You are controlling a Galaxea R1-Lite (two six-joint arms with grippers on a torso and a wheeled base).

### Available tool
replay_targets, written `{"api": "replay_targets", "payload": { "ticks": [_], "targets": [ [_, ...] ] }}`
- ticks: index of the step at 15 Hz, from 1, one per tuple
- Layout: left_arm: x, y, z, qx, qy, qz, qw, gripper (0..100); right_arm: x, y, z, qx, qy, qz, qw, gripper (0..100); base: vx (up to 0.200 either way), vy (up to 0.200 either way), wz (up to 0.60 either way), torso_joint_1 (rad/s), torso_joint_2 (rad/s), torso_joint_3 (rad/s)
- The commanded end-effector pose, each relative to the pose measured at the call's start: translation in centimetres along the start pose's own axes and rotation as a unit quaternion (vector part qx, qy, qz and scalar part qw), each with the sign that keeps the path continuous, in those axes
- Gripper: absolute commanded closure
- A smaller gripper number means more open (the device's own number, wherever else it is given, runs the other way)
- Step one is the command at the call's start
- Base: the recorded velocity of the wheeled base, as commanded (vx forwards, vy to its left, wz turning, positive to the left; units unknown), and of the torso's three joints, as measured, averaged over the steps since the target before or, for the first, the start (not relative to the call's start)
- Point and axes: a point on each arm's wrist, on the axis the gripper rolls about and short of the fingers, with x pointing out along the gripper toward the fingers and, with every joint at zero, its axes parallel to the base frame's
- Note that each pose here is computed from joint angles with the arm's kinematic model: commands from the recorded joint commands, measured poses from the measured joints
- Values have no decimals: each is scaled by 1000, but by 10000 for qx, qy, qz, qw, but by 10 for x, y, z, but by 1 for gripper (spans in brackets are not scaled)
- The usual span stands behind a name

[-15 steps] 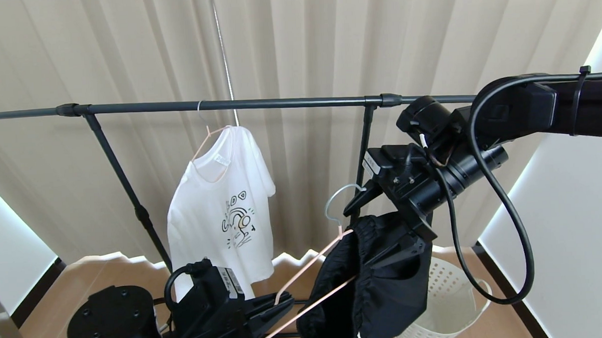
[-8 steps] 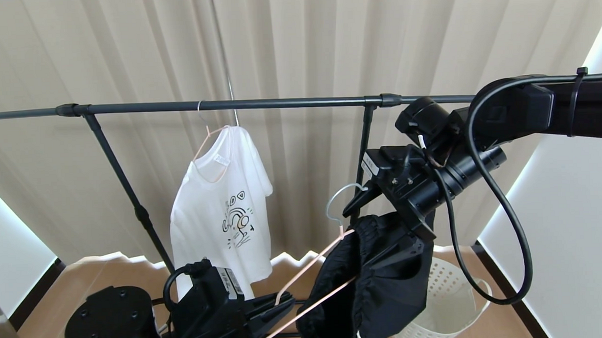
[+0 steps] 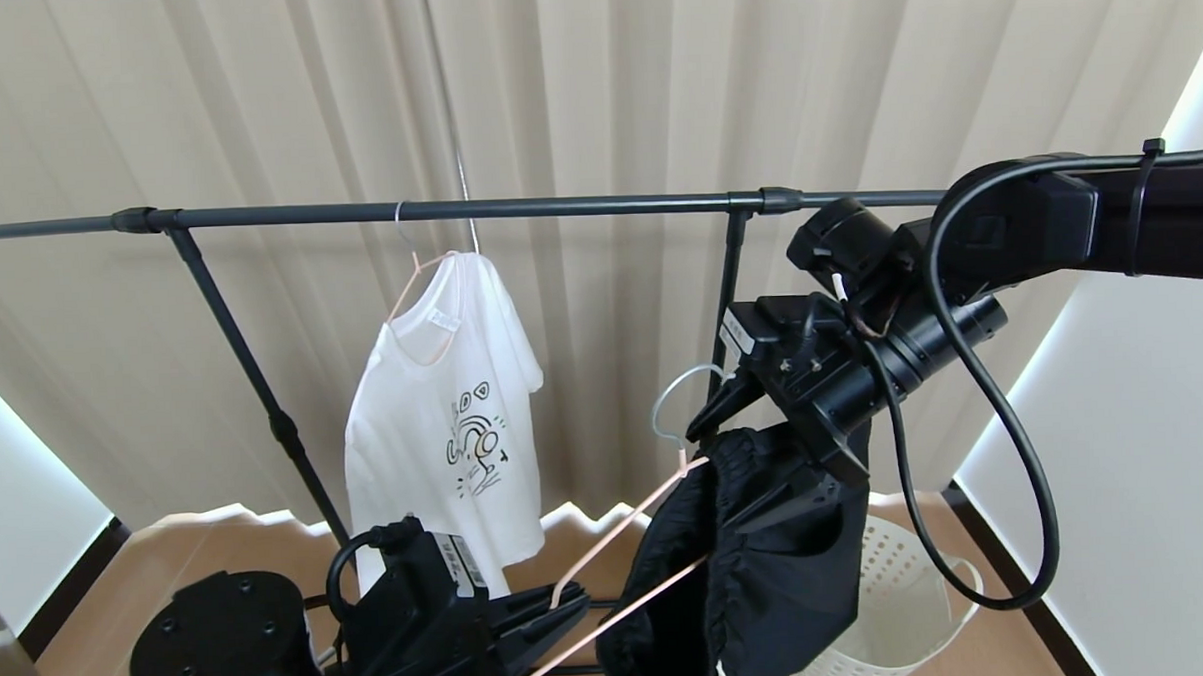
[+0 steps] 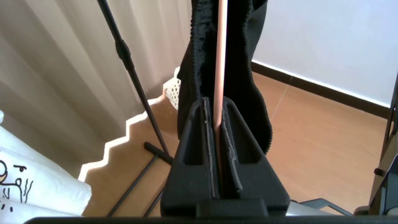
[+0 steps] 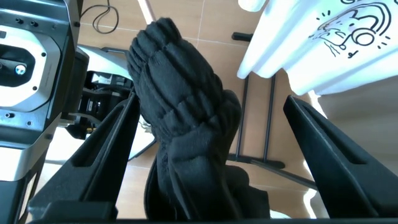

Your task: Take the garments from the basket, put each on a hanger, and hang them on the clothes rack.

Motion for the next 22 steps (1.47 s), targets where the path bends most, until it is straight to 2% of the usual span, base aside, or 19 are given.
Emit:
{"api": "replay_targets", "payload": {
  "ticks": [1, 22],
  "targets": [
    [-1, 0, 1, 6, -21, 3, 10000, 100, 0, 0, 0, -1, -1, 4, 10000, 100, 0, 0, 0, 0, 0, 0],
    [0, 3, 4, 13, -104, 56, 9999, 100, -7, 6, 4, -49, -29, -33, 10000, 100, 0, 0, 0, 0, 0, 0]
  ]
}}
